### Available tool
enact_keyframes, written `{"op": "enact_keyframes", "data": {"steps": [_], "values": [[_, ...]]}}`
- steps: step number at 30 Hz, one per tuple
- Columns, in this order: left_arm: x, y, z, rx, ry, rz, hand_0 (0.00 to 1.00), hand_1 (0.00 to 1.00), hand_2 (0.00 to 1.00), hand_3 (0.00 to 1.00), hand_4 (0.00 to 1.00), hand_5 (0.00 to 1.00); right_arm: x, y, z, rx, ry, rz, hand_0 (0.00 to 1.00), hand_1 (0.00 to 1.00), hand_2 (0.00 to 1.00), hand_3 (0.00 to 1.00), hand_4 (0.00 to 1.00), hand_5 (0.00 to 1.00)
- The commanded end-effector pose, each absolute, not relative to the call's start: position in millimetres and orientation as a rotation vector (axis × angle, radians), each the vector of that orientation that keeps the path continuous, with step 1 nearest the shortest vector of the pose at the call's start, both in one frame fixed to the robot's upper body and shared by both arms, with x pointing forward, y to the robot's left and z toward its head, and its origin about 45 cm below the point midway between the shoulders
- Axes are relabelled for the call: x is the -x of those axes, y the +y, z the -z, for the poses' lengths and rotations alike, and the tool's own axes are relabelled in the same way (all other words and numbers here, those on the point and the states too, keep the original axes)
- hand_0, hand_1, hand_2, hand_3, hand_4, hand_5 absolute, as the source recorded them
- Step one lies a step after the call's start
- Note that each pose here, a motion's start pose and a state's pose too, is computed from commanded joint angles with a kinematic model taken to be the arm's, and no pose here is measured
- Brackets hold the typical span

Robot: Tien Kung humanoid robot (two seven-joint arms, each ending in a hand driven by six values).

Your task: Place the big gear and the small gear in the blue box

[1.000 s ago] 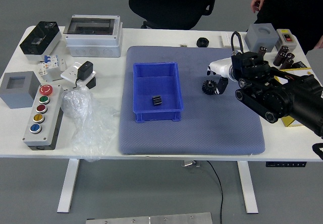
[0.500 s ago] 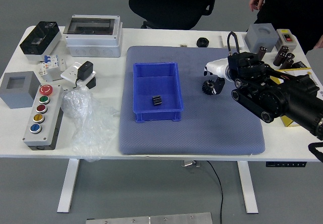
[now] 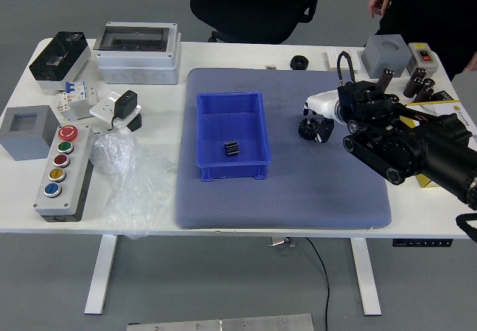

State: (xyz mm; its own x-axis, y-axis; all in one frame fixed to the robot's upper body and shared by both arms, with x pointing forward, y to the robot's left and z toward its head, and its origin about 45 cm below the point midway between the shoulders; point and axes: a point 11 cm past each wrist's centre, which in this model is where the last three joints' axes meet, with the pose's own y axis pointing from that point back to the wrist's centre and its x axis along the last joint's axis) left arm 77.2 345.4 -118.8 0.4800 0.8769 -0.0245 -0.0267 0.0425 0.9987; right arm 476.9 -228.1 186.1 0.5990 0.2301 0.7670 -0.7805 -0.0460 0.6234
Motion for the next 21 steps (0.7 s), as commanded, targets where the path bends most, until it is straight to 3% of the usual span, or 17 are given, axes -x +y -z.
{"op": "enact_keyframes", "data": {"steps": [21], "values": [[-82.7, 340.8, 118.7, -1.348, 0.814, -0.821, 0.857, 0.822, 0.821, 0.773, 0.594, 0.372, -477.8, -226.0, -180.5, -1.392, -0.524, -0.871, 0.564, 0.588, 0.794, 0.836, 0.751, 0.015]]}}
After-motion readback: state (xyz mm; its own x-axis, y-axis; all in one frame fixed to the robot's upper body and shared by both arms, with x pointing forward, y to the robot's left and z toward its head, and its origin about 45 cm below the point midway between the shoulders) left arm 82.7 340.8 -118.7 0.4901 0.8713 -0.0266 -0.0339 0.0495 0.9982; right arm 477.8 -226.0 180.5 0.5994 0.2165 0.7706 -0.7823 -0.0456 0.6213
